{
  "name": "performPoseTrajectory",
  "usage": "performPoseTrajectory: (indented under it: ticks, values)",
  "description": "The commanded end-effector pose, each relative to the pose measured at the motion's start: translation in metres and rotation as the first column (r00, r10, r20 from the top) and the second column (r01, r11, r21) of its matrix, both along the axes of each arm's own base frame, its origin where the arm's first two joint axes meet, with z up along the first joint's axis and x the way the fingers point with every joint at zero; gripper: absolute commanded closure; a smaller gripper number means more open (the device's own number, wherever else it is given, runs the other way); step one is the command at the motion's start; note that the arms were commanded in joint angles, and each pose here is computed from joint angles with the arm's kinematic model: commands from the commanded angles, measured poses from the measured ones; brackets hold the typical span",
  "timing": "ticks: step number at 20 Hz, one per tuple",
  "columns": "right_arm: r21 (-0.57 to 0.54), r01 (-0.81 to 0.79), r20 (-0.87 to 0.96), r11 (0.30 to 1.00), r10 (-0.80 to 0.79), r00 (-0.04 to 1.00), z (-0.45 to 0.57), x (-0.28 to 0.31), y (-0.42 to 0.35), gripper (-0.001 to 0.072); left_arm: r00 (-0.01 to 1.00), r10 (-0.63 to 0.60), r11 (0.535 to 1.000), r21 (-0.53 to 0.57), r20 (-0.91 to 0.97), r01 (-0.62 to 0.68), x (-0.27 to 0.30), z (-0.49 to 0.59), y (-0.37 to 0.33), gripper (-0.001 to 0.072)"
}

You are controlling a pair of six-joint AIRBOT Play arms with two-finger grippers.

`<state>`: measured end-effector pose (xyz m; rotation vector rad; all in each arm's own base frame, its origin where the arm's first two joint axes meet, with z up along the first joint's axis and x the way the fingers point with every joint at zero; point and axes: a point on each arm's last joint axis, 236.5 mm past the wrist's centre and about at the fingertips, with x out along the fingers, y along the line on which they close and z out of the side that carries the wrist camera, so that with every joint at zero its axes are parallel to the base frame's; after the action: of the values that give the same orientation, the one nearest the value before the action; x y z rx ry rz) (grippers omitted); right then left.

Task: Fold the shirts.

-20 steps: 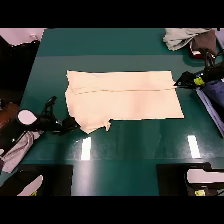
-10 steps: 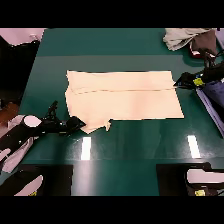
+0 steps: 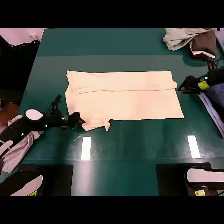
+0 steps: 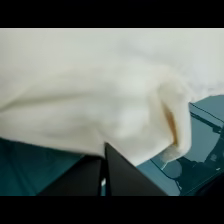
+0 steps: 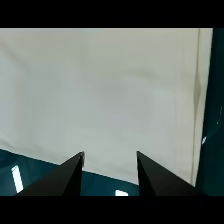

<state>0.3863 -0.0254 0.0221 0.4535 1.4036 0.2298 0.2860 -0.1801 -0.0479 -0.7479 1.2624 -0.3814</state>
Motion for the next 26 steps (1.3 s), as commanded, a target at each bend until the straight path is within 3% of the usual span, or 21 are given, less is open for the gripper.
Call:
performPoseTrajectory:
  ticks: [1,8,15,18,19,20,21,26]
  values:
    - [-0.01,0.032,-0.108,0.999,-0.033,0.994,-0.006,-0.032,-0.03,0.0322,0.99,-0.121,0.993,0.017,0.074,0.12,0.009,0.032,-0.008,0.0685]
    - [0.035,0.213,-0.237,0.976,-0.199,0.951,-0.077,-0.09,-0.049,0.0322,0.973,-0.192,0.98,0.08,0.127,0.183,0.019,0.053,-0.004,0.0686]
    - [0.013,0.174,-0.206,0.985,-0.168,0.964,-0.105,-0.086,-0.028,0.0325,0.972,-0.204,0.978,0.075,0.115,0.196,0.015,0.052,-0.005,0.0686]
    - [-0.002,0.139,-0.182,0.99,-0.137,0.974,-0.106,-0.078,-0.018,0.0399,0.97,-0.222,0.974,0.075,0.099,0.215,0.01,0.051,-0.006,0.0686]
    - [-0.005,0.13,-0.176,0.992,-0.128,0.976,-0.107,-0.076,-0.015,0.0454,0.97,-0.224,0.973,0.074,0.097,0.217,0.009,0.051,-0.006,0.0686]
    - [-0.006,0.119,-0.174,0.993,-0.118,0.978,-0.107,-0.076,-0.013,0.0618,0.97,-0.225,0.973,0.074,0.096,0.218,0.009,0.051,-0.006,0.0686]
    - [-0.002,0.111,-0.179,0.994,-0.11,0.978,-0.106,-0.077,-0.011,0.0691,0.969,-0.229,0.972,0.073,0.091,0.223,0.007,0.051,-0.006,0.0687]
    - [-0.037,0.052,-0.162,0.998,-0.057,0.985,-0.069,-0.099,-0.015,0.0694,0.961,-0.265,0.954,0.164,0.079,0.25,-0.017,0.064,0.012,0.0689]
